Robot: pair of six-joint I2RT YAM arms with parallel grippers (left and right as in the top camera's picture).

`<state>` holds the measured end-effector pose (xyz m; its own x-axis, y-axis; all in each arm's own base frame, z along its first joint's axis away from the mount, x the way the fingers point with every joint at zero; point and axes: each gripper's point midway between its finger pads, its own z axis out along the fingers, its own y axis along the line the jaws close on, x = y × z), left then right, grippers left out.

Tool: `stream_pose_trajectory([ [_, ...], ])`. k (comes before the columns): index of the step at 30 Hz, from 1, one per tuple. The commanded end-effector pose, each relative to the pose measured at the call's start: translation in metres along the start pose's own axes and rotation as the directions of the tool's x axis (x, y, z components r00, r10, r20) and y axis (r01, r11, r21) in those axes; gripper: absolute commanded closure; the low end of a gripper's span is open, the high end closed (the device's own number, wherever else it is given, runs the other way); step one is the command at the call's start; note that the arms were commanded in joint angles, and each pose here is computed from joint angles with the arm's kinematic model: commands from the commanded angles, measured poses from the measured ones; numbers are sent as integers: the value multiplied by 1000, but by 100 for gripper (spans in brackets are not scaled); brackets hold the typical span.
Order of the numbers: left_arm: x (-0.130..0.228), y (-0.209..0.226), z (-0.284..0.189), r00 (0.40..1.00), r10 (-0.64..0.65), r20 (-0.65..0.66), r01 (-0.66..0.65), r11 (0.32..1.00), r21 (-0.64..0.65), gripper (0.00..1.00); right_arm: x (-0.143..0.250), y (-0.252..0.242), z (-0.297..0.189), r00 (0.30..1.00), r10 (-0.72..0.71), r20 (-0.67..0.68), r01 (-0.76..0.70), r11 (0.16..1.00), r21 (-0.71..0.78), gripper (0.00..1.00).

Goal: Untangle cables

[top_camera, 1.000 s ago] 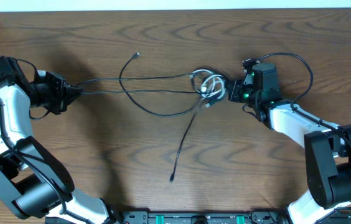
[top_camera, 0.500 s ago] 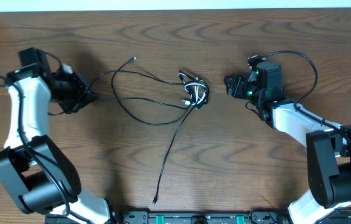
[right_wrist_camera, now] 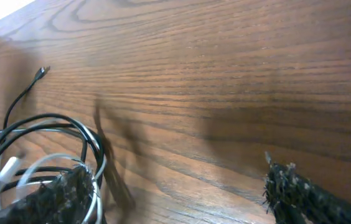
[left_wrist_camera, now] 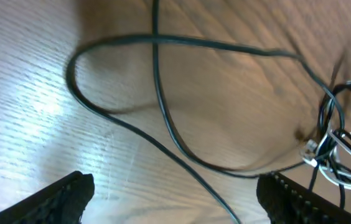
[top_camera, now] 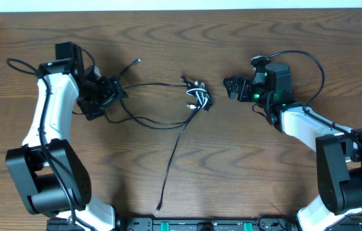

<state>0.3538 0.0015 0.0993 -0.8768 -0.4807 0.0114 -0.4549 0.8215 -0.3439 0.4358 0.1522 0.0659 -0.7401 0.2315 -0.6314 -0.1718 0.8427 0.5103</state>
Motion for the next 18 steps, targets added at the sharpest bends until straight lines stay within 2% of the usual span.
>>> stream_pose_trajectory([
  [1,11,-8,0,999,42,-6,-42,999,-15,10,2,2,1,1000,-14,-6,14,1000,-10,8],
  [3,16,-14,5,998,65,-15,-66,998,-15,10,2,2,1,1000,-16,-7,16,1000,-11,5],
  [7,25,-28,14,990,141,-24,-142,990,-14,10,5,16,0,992,-122,-19,120,988,-95,1],
  [12,27,-39,19,980,200,-8,-200,979,-38,10,12,34,-3,969,-245,-21,235,950,-204,1],
  [14,28,-46,22,974,227,1,-226,973,-40,10,21,51,-8,935,-353,-11,332,888,-317,1],
  [18,29,-54,24,968,251,12,-251,967,-33,10,38,66,-14,880,-475,6,433,797,-421,1],
])
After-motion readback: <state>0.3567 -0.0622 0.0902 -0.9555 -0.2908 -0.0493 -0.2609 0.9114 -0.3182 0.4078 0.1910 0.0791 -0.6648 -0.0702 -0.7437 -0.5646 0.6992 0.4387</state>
